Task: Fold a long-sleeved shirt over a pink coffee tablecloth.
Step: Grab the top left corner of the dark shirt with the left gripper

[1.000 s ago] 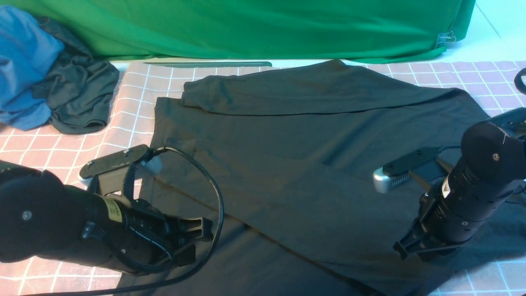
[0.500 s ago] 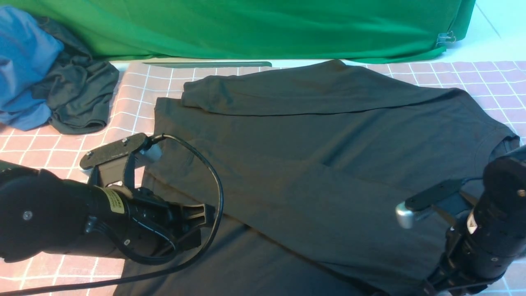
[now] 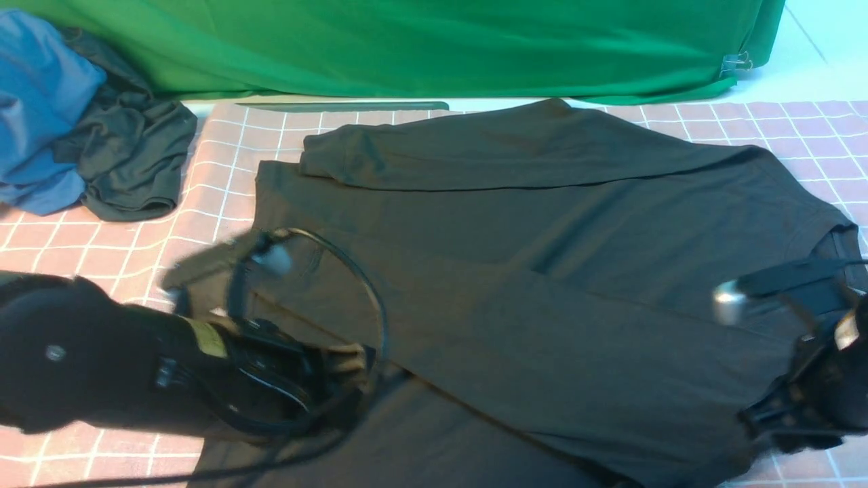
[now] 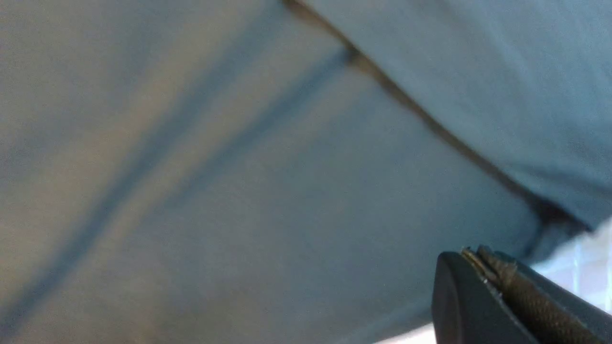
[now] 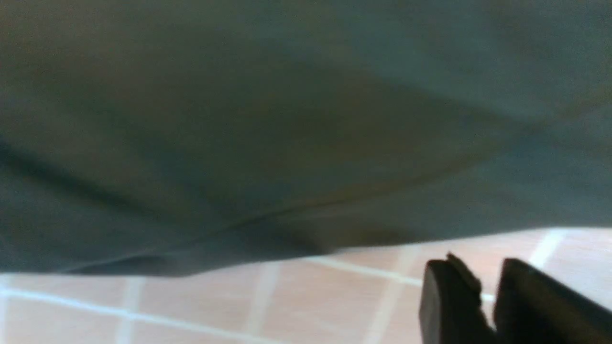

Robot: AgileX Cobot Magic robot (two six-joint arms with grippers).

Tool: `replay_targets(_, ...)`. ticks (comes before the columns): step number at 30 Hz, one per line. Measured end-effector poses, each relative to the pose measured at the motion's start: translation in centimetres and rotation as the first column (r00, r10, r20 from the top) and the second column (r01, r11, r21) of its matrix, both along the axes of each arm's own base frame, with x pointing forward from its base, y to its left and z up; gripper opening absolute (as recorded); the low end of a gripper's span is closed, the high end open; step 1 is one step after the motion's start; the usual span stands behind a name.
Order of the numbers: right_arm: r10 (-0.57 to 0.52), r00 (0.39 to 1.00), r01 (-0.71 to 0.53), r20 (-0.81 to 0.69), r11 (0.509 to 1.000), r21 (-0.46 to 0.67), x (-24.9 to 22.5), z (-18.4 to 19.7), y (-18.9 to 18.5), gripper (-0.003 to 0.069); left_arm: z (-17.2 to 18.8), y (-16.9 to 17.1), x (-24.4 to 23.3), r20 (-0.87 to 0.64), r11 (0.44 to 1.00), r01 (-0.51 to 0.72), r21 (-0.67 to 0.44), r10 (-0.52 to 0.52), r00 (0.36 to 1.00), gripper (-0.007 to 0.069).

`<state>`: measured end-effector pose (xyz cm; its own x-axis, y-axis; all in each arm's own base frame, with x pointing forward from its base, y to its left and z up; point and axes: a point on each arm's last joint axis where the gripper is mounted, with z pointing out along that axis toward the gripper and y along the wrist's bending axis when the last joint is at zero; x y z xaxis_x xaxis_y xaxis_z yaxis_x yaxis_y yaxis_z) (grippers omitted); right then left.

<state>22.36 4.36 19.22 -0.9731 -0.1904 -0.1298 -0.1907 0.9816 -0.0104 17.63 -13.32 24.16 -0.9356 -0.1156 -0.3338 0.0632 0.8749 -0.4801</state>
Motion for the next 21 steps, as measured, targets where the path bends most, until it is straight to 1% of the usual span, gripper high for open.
replay_targets(3, -0.023, 1.0, 0.023, -0.004, 1.0, -0.003, 0.2, 0.0, -1.3, 0.0239, -1.0, -1.9, -0.7, -0.033, 0.996, 0.083, 0.013, -0.083, 0.996, 0.0013)
replay_targets(4, -0.04, 0.999, 0.04, -0.012, 0.999, 0.004, 0.2, 0.0, -1.7, 0.025, -1.8, -3.5, -1.1, -0.066, 0.99, 0.141, 0.031, -0.139, 0.988, 0.0013)
replay_targets(9, -0.047, 0.999, 0.048, -0.019, 0.999, 0.021, 0.1, 0.0, -1.9, 0.0259, -2.7, -9.0, -1.0, -0.127, 0.968, 0.248, 0.049, -0.24, 0.962, 0.0013)
replay_targets(12, -0.051, 0.998, 0.052, -0.021, 0.998, 0.029, 0.1, 0.0, -1.8, 0.0259, -2.5, -12.9, -0.2, -0.101, 0.942, 0.329, 0.068, -0.322, 0.941, 0.0017)
replay_targets(13, -0.051, 0.998, 0.052, -0.021, 0.998, 0.029, 0.1, 0.0, -1.8, 0.0259, -2.5, -13.2, -0.2, -0.098, 0.939, 0.338, 0.07, -0.331, 0.939, 0.0018)
replay_targets(14, -0.05, 0.999, 0.05, -0.021, 0.998, 0.029, 0.1, 0.0, -1.8, 0.0259, -2.4, -14.7, 0.1, -0.075, 0.926, 0.368, 0.083, -0.362, 0.929, 0.0031)
replay_targets(15, -0.05, 0.999, 0.05, -0.021, 0.998, 0.029, 0.1, 0.0, -1.8, 0.0259, -2.4, -15.1, 0.2, -0.069, 0.923, 0.376, 0.087, -0.371, 0.926, 0.0037)
replay_targets(16, -0.05, 0.999, 0.051, -0.021, 0.998, 0.03, 0.1, 0.0, -1.8, 0.0259, -2.4, -16.7, 0.6, -0.044, 0.909, 0.406, 0.099, -0.403, 0.914, 0.0074)
replay_targets(19, -0.05, 0.999, 0.05, -0.021, 0.998, 0.03, 0.1, 0.0, -1.8, 0.0259, -3.3, -18.2, 1.1, -0.044, 0.895, 0.428, 0.123, -0.426, 0.903, 0.0154)
replay_targets(21, -0.05, 0.999, 0.05, -0.021, 0.998, 0.03, 0.1, 0.0, -1.8, 0.0259, -4.0, -18.9, 1.5, -0.052, 0.892, 0.432, 0.133, -0.429, 0.902, 0.0225)
